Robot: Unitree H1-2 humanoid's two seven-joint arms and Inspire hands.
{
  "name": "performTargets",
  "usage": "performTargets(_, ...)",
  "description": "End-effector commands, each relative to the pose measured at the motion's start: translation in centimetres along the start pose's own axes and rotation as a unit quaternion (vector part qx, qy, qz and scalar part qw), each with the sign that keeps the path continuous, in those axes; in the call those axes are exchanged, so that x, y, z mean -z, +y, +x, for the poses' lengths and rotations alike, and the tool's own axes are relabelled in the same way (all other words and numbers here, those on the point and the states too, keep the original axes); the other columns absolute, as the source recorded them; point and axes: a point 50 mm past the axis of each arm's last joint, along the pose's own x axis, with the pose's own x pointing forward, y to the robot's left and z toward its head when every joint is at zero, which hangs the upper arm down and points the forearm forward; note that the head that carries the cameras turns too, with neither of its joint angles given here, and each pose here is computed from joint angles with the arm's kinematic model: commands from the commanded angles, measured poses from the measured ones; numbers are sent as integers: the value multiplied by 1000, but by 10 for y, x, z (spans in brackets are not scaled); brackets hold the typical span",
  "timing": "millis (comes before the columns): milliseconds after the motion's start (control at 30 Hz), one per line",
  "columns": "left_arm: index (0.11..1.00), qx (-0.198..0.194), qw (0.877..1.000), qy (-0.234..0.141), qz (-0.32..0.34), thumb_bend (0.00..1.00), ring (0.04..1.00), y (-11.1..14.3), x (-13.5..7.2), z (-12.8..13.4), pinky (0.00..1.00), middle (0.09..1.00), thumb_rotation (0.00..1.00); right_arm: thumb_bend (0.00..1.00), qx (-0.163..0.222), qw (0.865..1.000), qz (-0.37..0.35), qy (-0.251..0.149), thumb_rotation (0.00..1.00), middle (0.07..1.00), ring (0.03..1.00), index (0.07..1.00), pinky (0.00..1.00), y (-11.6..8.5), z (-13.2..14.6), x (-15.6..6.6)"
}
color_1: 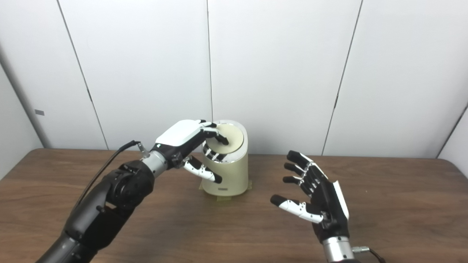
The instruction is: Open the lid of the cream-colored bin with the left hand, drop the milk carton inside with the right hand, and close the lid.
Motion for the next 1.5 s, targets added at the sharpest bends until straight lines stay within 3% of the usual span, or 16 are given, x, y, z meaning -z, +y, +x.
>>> performTargets(0,754,-1,998,-17,56,951,948,13,-5,1,1000,774,324,818,2,999,-2,-40,229,822,779,777,638,0,11,-20)
performTargets(200,781,43,988,-37,142,959,968,-4,-17,-4,1000,785,332,812,3,999,-12,-38,247,819,780,782,639,-2,11,-22)
performTargets(400,737,103,972,-24,210,1000,966,-19,-25,-8,1000,758,317,810,5,999,-19,-39,261,820,786,782,636,-4,11,-23)
performTargets(500,722,109,971,-20,211,1000,949,-19,-27,-10,1000,751,325,817,7,999,-26,-39,280,816,776,782,631,-4,11,-23)
performTargets(567,727,86,978,-21,190,983,941,-13,-29,-13,1000,751,342,821,10,999,-29,-38,287,816,773,783,629,-4,11,-24)
performTargets(767,809,-48,995,-22,82,876,916,1,-31,-28,1000,813,342,818,11,999,-27,-33,283,810,770,777,629,-4,11,-24)
performTargets(867,868,-87,996,-17,28,839,929,-3,-23,-36,1000,880,287,816,9,999,-19,-32,274,815,778,776,633,-4,11,-23)
performTargets(933,893,-130,991,-8,-41,834,919,-10,-12,-45,915,920,260,818,8,999,-20,-33,267,815,779,775,628,-4,11,-22)
performTargets(1033,928,-178,965,23,-191,805,937,-17,-3,-62,821,964,245,820,8,999,-20,-30,261,812,770,776,626,-4,10,-22)
performTargets(1100,942,-207,932,44,-296,792,940,-24,-2,-81,803,971,268,822,8,999,-18,-29,251,810,767,772,627,-4,9,-22)
performTargets(1167,937,-227,904,56,-357,781,915,-31,-2,-98,736,966,285,822,6,999,-17,-28,245,812,771,771,628,-5,8,-22)
performTargets(1267,918,-246,875,70,-411,764,878,-44,0,-116,713,922,313,821,4,1000,-17,-25,236,819,783,780,634,-8,8,-20)
performTargets(1333,894,-252,855,83,-445,741,825,-57,3,-130,701,882,248,823,2,1000,-17,-19,225,820,786,786,637,-10,7,-20)
performTargets(1467,803,-260,837,104,-470,731,699,-77,8,-148,610,779,183,821,-3,1000,-14,-8,182,827,784,791,629,-11,6,-19)
